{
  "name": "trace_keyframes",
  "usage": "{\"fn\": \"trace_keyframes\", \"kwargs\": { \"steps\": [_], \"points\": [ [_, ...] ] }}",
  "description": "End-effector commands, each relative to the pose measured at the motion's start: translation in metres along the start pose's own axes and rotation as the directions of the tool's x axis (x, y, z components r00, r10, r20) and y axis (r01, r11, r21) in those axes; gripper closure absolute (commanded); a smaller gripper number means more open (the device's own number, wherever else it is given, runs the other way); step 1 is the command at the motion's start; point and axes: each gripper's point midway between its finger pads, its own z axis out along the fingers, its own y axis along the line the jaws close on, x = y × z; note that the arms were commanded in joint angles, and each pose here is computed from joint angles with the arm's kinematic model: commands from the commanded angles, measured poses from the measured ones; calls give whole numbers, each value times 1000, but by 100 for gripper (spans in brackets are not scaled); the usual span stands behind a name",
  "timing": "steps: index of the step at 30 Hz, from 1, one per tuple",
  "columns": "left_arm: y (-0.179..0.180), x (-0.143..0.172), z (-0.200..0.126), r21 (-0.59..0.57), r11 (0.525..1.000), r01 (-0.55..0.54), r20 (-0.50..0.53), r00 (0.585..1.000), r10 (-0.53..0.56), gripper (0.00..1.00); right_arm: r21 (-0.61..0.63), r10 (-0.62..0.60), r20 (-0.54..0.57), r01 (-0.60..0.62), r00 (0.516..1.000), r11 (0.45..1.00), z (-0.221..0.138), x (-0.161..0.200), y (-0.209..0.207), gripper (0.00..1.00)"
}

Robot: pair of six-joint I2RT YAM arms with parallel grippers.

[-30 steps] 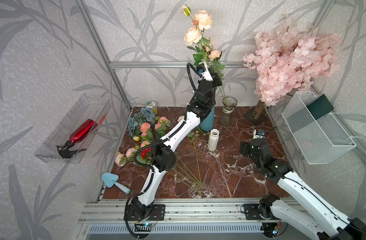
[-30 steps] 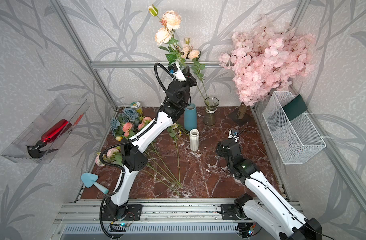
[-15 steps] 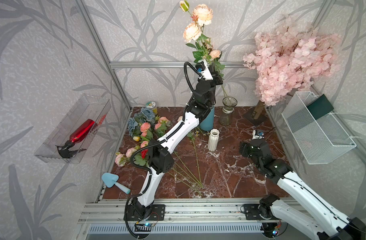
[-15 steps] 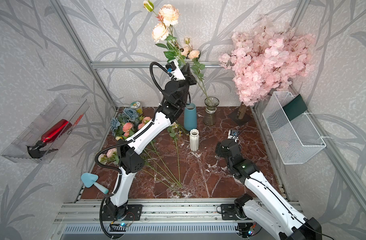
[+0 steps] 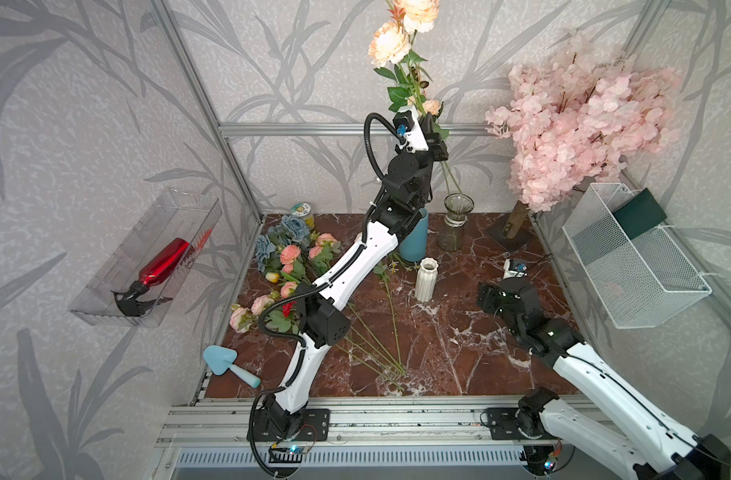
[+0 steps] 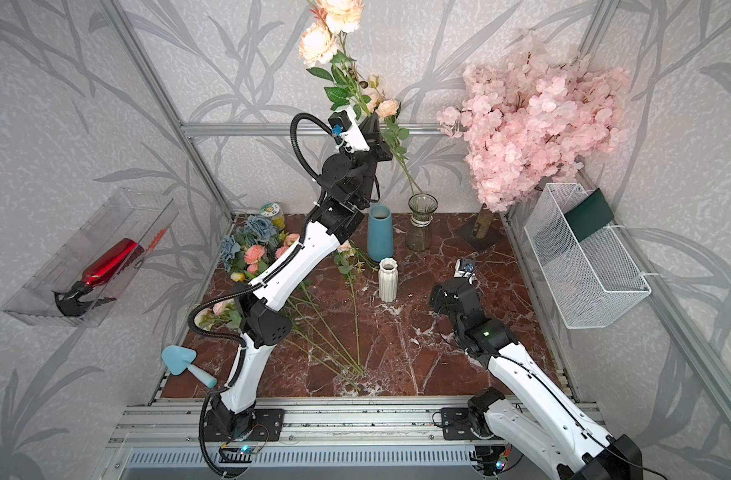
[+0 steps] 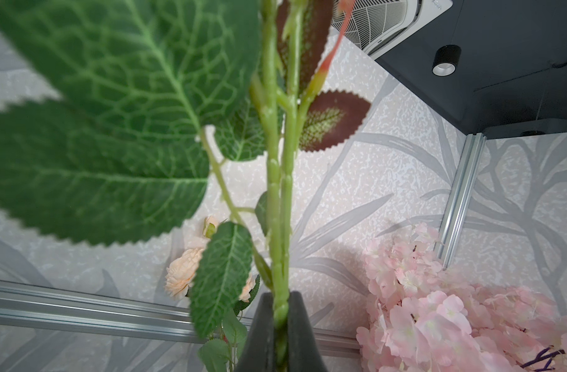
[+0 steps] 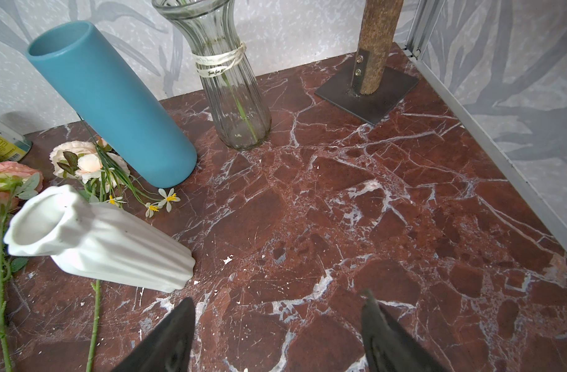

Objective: Place the pink flowers into the vase
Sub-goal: Place the flower in the vase.

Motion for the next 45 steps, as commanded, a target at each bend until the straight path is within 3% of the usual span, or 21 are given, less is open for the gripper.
{"fn": "trace_keyframes", "kwargs": {
  "steps": [1,18,38,45],
  "points": [
    [-5,8,1,21,999,-37,8,999,37,100,-2,-9,12,9,1000,1000,3,-1,1,20],
    [4,62,7,5,998,-60,-33,998,60,100,-36,3,21,-2,1000,999,1,-1,5,20],
    [17,154,4,-10,994,-107,-159,982,104,100,-88,19,-5,-20,1000,996,0,6,12,21],
    [23,183,1,-26,994,-107,-193,976,100,95,-94,20,-5,-20,1000,995,0,7,13,21]
  ]
}}
